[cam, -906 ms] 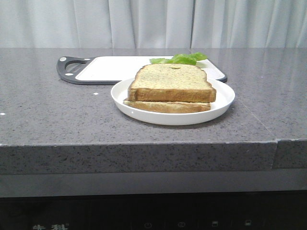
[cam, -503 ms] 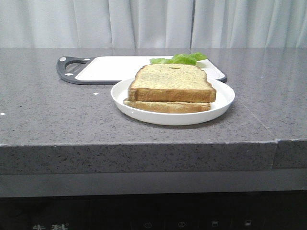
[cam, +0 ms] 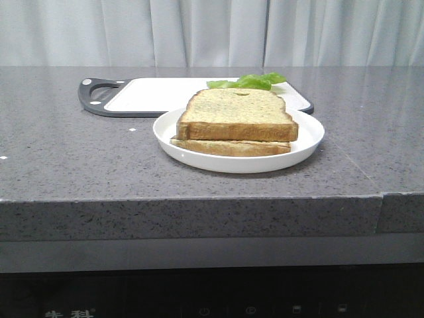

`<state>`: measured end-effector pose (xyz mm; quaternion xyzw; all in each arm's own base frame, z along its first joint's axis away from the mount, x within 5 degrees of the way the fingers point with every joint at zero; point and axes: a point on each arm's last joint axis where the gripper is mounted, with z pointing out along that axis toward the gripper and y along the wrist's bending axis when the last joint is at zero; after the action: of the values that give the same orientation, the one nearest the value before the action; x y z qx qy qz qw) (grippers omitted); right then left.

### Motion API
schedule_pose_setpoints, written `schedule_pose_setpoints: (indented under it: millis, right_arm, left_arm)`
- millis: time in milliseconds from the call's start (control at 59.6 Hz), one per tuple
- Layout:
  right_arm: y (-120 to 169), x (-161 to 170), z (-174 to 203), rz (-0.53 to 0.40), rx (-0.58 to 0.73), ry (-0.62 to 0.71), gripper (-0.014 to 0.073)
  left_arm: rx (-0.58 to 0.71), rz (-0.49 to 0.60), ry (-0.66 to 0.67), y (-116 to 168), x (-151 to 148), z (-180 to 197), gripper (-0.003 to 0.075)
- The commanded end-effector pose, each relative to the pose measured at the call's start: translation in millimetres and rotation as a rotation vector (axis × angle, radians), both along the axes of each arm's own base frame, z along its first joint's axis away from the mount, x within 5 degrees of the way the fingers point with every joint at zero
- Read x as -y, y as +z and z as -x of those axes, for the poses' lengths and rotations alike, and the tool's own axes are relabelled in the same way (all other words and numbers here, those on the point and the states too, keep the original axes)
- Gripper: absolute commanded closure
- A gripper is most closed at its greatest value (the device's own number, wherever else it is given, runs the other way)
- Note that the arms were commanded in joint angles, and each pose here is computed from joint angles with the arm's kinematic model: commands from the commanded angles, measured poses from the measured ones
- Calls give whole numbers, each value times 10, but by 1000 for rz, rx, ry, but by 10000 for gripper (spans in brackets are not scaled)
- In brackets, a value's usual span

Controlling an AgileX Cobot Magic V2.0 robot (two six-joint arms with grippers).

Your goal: Left arm grabs bread, right arm adds lettuce

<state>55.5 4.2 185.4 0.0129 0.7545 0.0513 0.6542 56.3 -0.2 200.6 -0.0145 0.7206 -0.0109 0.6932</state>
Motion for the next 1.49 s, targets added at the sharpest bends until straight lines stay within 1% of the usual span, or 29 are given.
schedule_pose_setpoints:
  millis: [0,285,335,419,470,537,604,704,839,939,1040,1090,1124,1208,1224,1258,1308,1375,1409,1476]
  right_arm:
    - [95,11,4,-2,105,-14,655]
    - [98,11,4,-2,108,-15,655]
    - [112,13,4,-4,122,-16,655]
    - [179,14,11,-22,156,-18,655]
    - [268,11,29,-28,162,-15,655]
    - [432,5,69,-27,164,-7,655]
    - [659,2,114,-25,184,-1,655]
    - [1022,-3,143,-24,192,6,655]
    - [1399,-15,10,-19,125,13,655]
    - [1558,-22,-132,-17,75,16,655]
    - [1589,-25,-226,-17,51,16,635]
    - [1583,-25,-233,-17,49,15,580]
    - [1582,-25,-233,-17,48,15,508]
    - [1582,-25,-233,-17,48,15,312]
    - [1582,-25,-233,-17,48,15,242]
    - [1583,-25,-233,-17,49,15,165]
    - [1585,-25,-233,-17,52,15,84]
    - [1580,-25,-233,-17,46,16,26]
    - [1576,-26,-232,-17,42,16,14]
    - [1574,-26,-232,-17,40,17,17]
  left_arm:
    - [103,17,10,72,-8,14,741]
    - [105,24,9,73,-8,15,741]
    - [119,24,11,86,-10,15,741]
    - [181,23,17,161,-16,24,741]
    - [202,23,17,224,-16,34,741]
    - [209,23,13,390,-11,58,741]
    - [168,22,3,550,-2,72,741]
    - [105,11,-6,908,7,46,741]
    - [54,10,-8,1251,5,-151,741]
    - [16,13,-8,1373,2,-312,741]
    - [-4,13,-8,1406,1,-390,736]
    - [-9,13,-8,1401,1,-400,687]
    - [-11,13,-8,1400,1,-400,633]
    - [-11,13,-8,1400,1,-400,430]
    - [-8,13,-8,1402,1,-400,351]
    - [-7,16,-8,1403,1,-402,263]
    - [-3,42,-12,1406,6,-406,175]
    - [-15,110,-26,1397,21,-405,127]
    - [-42,143,-36,1381,33,-412,127]
    - [-115,180,-73,1371,75,-451,136]
